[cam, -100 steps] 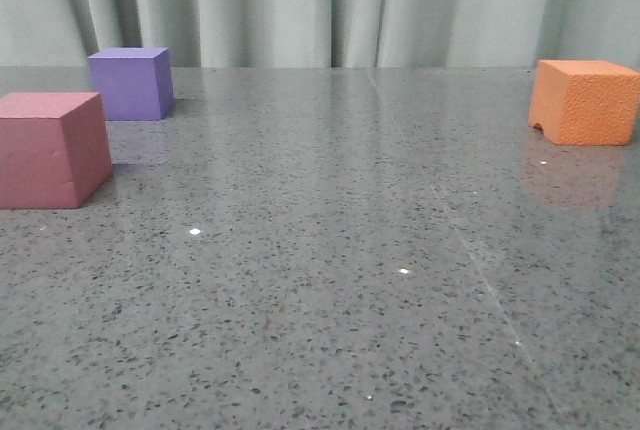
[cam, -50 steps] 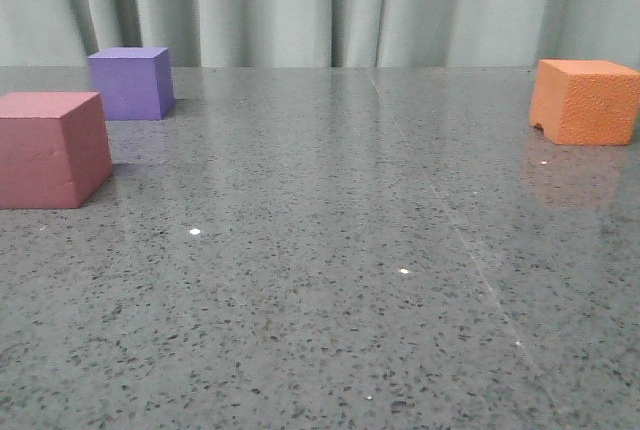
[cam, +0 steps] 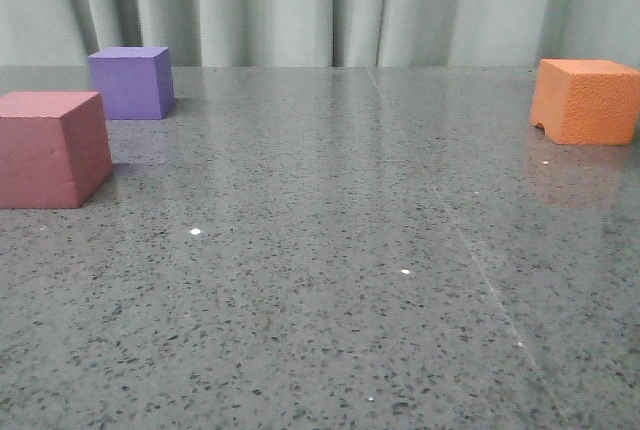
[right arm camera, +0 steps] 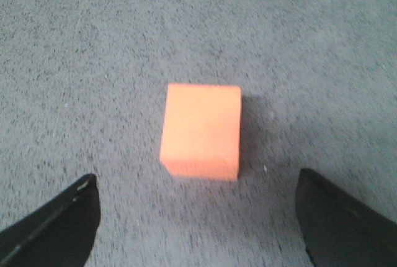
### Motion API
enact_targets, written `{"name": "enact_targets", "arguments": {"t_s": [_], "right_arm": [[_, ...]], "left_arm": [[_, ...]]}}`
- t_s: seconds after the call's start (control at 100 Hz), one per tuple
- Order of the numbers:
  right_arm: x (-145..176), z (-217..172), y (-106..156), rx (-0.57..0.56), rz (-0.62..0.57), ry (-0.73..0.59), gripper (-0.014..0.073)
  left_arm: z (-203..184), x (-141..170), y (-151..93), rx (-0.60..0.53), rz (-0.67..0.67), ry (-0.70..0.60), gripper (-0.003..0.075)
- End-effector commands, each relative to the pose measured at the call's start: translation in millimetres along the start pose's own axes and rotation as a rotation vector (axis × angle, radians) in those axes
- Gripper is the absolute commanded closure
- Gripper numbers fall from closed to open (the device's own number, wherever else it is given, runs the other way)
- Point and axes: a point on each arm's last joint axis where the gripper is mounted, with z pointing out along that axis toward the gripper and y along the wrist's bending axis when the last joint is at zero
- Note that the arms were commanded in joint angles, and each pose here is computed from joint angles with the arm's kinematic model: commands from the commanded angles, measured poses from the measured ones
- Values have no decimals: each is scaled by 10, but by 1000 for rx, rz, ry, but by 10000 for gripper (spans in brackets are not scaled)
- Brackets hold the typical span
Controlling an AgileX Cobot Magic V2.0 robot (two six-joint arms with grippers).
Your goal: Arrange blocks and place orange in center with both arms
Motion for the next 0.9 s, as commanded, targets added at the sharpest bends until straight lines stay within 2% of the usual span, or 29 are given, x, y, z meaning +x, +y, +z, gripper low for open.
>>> {"name": "enact_targets", "arguments": {"t_s": [0.0,0.13,0.3,0.54,0.89], "right_arm": [[-261,-4,65,-20,-18,-80,-39],[-437,192,85,-20,-19,-59,-39],[-491,484,81,-12,-20,9,-39],[-379,876,44,5,-20,116,-39],[-197,1252,2,21,-17,254,-39]], "left_arm": [[-11,96,-9,12,-4,-60,739],[-11,96,-9,12,-4,-60,739],[-11,96,-9,12,-4,-60,739],[-11,96,-9,12,-4,-60,739],[-11,96,-9,12,-4,-60,739]]}}
